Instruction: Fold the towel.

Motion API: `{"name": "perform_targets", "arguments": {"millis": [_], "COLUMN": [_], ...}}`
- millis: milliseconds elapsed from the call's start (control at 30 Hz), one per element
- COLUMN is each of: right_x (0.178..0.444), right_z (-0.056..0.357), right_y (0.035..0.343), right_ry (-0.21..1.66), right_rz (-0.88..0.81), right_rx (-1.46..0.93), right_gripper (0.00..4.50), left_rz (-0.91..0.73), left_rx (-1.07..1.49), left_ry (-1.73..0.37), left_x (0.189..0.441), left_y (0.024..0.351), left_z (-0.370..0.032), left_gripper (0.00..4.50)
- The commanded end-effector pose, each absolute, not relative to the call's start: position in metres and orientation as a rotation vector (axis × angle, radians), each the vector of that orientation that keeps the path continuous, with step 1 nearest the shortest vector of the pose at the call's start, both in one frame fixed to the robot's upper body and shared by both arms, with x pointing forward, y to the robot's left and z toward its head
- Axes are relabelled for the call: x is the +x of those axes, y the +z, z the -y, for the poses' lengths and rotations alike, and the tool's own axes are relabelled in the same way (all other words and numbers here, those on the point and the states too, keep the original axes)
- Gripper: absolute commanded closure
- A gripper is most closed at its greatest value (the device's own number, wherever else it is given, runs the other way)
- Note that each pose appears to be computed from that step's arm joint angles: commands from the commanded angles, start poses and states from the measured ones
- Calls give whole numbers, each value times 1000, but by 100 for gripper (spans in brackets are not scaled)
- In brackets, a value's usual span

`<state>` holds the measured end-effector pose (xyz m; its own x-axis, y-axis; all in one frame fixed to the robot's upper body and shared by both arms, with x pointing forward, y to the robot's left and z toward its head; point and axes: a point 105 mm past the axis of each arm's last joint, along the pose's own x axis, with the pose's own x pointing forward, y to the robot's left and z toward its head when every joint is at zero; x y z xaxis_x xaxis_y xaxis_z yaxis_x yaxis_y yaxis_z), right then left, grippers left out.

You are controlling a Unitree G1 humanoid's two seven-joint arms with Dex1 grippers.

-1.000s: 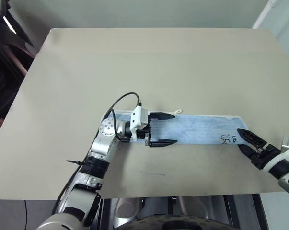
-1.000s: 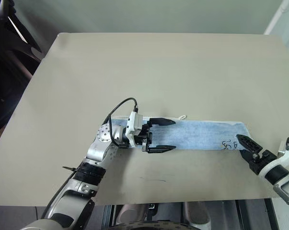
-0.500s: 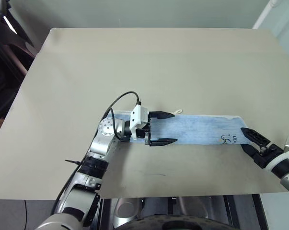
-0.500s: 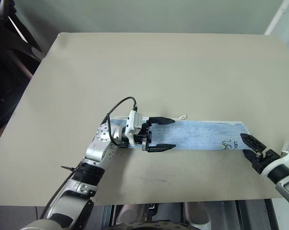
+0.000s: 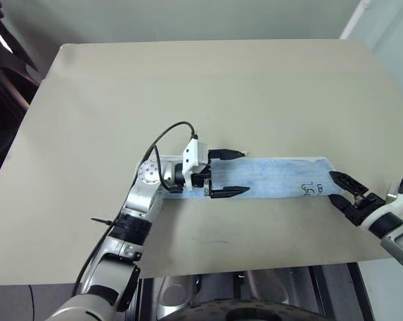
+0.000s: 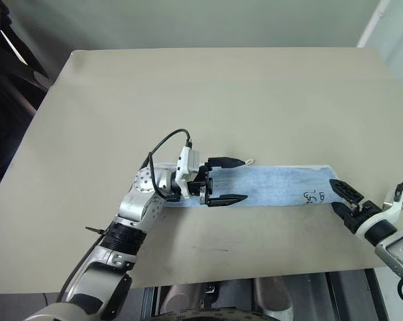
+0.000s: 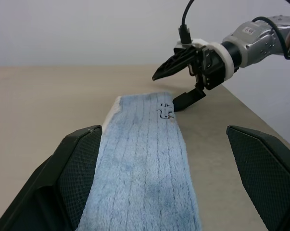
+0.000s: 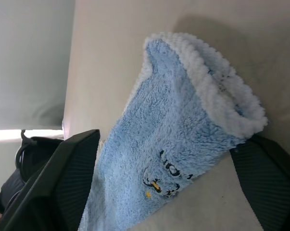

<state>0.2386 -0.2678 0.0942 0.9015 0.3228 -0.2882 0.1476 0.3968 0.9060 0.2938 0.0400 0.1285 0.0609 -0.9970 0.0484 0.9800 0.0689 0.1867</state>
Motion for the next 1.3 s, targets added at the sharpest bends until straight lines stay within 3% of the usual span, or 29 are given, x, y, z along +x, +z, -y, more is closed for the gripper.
{"name": "perform_targets", "arguments": {"millis": [33, 333, 800, 1033, 1300], "right_x": [241, 241, 221, 217, 213], "right_z": [269, 274, 288, 253, 204], "right_y": [92, 96, 125, 167, 164], "right_ry": [112, 126, 193, 394, 584], "right_rz": [-470, -465, -403, -456, -571], "right_rx": [1179, 1164, 1047, 690, 299], "right_gripper": [128, 436, 444, 444, 444], "left_rz": [224, 219, 213, 208, 207], "left_rx": [131, 135, 147, 120, 138], "left_ry": [-1484, -1470, -1445, -1430, -1416], "left_x": [295, 293, 298, 303, 303], "left_y": [140, 138, 137, 139, 133], "left_z": [-44, -48, -53, -53, -56], "left_gripper": [0, 0, 0, 0, 0]}}
